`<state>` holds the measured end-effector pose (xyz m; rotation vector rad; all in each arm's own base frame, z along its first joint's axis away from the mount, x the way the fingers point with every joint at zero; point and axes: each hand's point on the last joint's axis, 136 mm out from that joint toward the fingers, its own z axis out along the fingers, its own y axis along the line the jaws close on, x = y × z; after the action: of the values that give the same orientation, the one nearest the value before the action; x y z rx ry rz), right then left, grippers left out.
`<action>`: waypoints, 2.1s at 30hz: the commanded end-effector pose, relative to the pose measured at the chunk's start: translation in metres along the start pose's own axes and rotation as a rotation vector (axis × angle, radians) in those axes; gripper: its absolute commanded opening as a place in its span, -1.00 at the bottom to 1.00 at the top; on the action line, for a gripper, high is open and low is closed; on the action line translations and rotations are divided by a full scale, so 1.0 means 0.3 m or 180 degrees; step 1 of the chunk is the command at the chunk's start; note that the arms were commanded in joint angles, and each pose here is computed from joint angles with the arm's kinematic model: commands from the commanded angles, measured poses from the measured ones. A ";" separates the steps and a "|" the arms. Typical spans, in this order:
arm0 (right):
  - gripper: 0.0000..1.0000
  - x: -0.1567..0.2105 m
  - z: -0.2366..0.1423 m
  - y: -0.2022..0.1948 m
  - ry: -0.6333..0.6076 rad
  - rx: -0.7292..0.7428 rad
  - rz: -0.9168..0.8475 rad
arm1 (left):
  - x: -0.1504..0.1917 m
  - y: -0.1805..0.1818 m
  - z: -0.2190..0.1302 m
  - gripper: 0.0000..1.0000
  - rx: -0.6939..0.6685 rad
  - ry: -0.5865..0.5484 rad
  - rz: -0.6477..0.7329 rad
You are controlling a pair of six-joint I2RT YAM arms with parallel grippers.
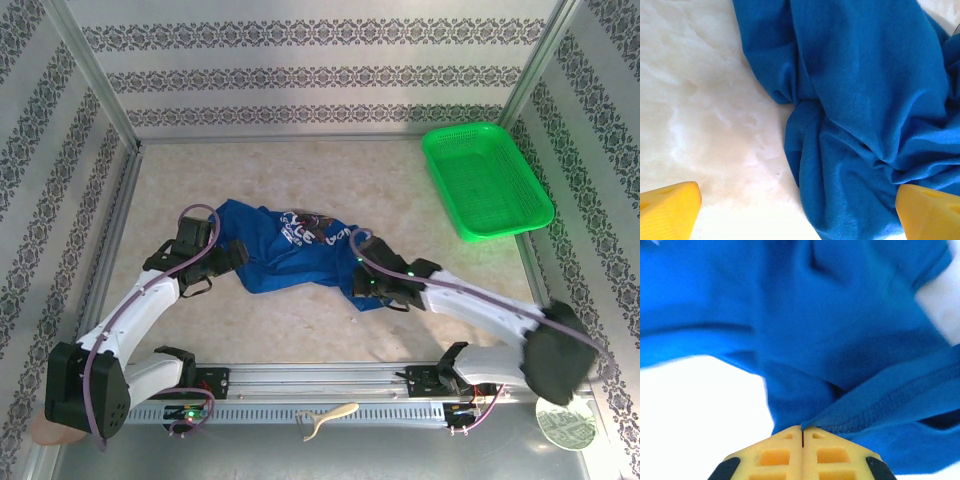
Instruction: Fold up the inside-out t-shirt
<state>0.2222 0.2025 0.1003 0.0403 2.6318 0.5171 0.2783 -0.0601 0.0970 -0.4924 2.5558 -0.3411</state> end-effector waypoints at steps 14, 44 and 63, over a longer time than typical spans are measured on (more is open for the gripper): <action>-1.00 -0.170 -0.303 -0.123 -0.0829 -0.0358 0.0670 | -0.045 -0.207 0.225 0.57 0.0795 0.0305 -0.0166; -1.00 -0.962 -1.193 0.135 -0.2586 -0.1490 0.0460 | -0.779 -0.551 -0.552 -1.00 0.1702 -0.1214 0.0074; -1.00 -0.939 -1.256 0.175 -0.2676 -0.1732 0.0329 | -0.748 -0.525 -0.691 0.48 0.1834 -0.1320 -0.0075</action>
<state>0.3076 0.0873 0.5410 0.1976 1.6633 0.9687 0.3880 -0.0951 0.4275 -0.2998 1.9123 -0.9102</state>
